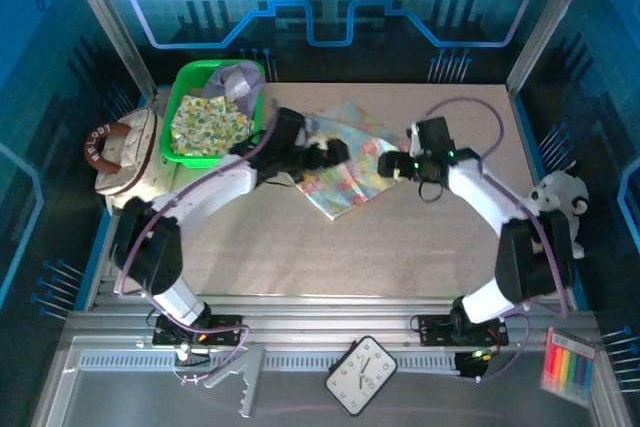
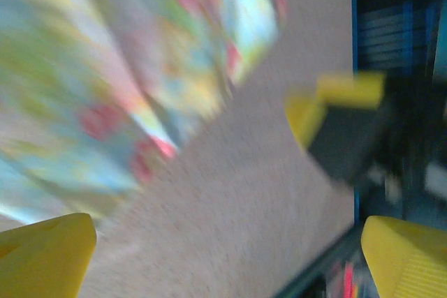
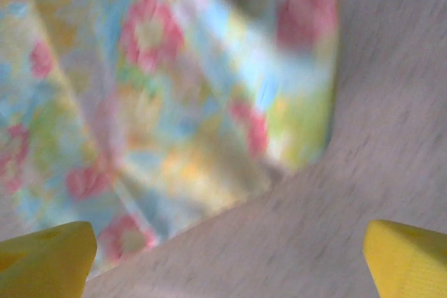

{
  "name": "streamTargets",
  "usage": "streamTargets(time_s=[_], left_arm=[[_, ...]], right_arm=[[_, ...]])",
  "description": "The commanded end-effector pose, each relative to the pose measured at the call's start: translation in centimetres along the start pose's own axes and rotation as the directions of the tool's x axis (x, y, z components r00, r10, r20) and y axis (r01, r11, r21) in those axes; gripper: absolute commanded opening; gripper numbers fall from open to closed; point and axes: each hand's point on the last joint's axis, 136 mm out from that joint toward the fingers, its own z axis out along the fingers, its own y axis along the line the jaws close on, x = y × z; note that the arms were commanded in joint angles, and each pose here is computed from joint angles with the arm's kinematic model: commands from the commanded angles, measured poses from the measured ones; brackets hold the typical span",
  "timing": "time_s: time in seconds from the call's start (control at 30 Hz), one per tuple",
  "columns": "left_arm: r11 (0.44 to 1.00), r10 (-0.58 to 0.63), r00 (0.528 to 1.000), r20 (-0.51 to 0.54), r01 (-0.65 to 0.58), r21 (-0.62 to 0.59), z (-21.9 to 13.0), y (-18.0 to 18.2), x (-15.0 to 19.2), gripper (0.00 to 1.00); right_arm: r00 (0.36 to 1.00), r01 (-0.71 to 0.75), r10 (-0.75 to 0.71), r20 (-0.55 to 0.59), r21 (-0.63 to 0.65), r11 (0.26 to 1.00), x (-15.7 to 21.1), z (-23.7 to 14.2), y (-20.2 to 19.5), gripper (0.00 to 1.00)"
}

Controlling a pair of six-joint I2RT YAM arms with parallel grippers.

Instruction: Fold and stack the skirts

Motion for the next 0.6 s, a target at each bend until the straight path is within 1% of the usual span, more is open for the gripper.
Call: streamTargets(time_s=[0.0,0.03,0.07,0.1,0.13,0.17,0.2,0.27,0.3,0.4,0.5,0.57], left_arm=[[0.97,-0.11,0.99,0.083,0.125,-0.206,-1.3,6.7,-1.3,0.99],[0.965,-0.117,0.988,0.097,0.136,-0.224,-1.9,7.3,-1.6,0.99],[0.961,-0.12,0.987,0.111,0.143,-0.235,-2.4,7.7,-1.8,0.99],[0.958,-0.121,0.985,0.123,0.148,-0.244,-2.8,8.1,-1.9,0.99],[0.956,-0.131,0.982,0.134,0.161,-0.247,-3.2,8.4,-1.9,0.99],[0.953,-0.142,0.98,0.139,0.173,-0.248,-3.4,8.8,-1.9,0.99],[0.952,-0.157,0.977,0.142,0.188,-0.243,-3.6,9.1,-1.7,0.99],[0.947,-0.173,0.974,0.145,0.204,-0.246,-3.9,9.8,-1.3,0.99],[0.943,-0.182,0.972,0.148,0.215,-0.254,-4.1,10.2,-1.0,0.99],[0.933,-0.211,0.964,0.158,0.247,-0.261,-4.4,11.0,-0.7,0.99],[0.926,-0.23,0.957,0.176,0.271,-0.262,-4.6,11.3,-0.7,0.99],[0.922,-0.24,0.953,0.185,0.283,-0.265,-4.7,11.6,-0.7,0.99]], right_arm=[[0.962,-0.27,0.254,-0.1,-0.206,0.941,4.3,1.3,3.6,1.0],[0.978,-0.207,0.194,-0.08,-0.219,0.953,4.8,1.6,4.5,0.99],[0.992,-0.124,0.115,-0.059,-0.203,0.971,5.1,1.8,4.9,0.97],[0.999,-0.005,-0.003,-0.05,-0.148,0.989,5.5,2.2,4.9,0.92],[0.992,0.105,-0.109,-0.061,-0.062,0.993,5.4,2.5,4.6,0.85],[0.979,0.185,-0.183,-0.092,0.011,0.983,5.4,2.9,4.0,0.79],[0.955,0.273,-0.264,-0.131,0.05,0.961,5.4,3.3,3.9,0.74],[0.898,0.414,-0.389,-0.203,0.095,0.905,5.8,4.3,3.8,0.69],[0.871,0.462,-0.43,-0.238,0.099,0.881,6.0,4.7,3.9,0.67],[0.815,0.55,-0.493,-0.306,0.137,0.824,5.9,5.9,4.0,0.61],[0.778,0.597,-0.53,-0.337,0.136,0.791,5.3,6.8,4.7,0.54],[0.759,0.618,-0.539,-0.365,0.145,0.773,5.3,7.4,4.5,0.48]])
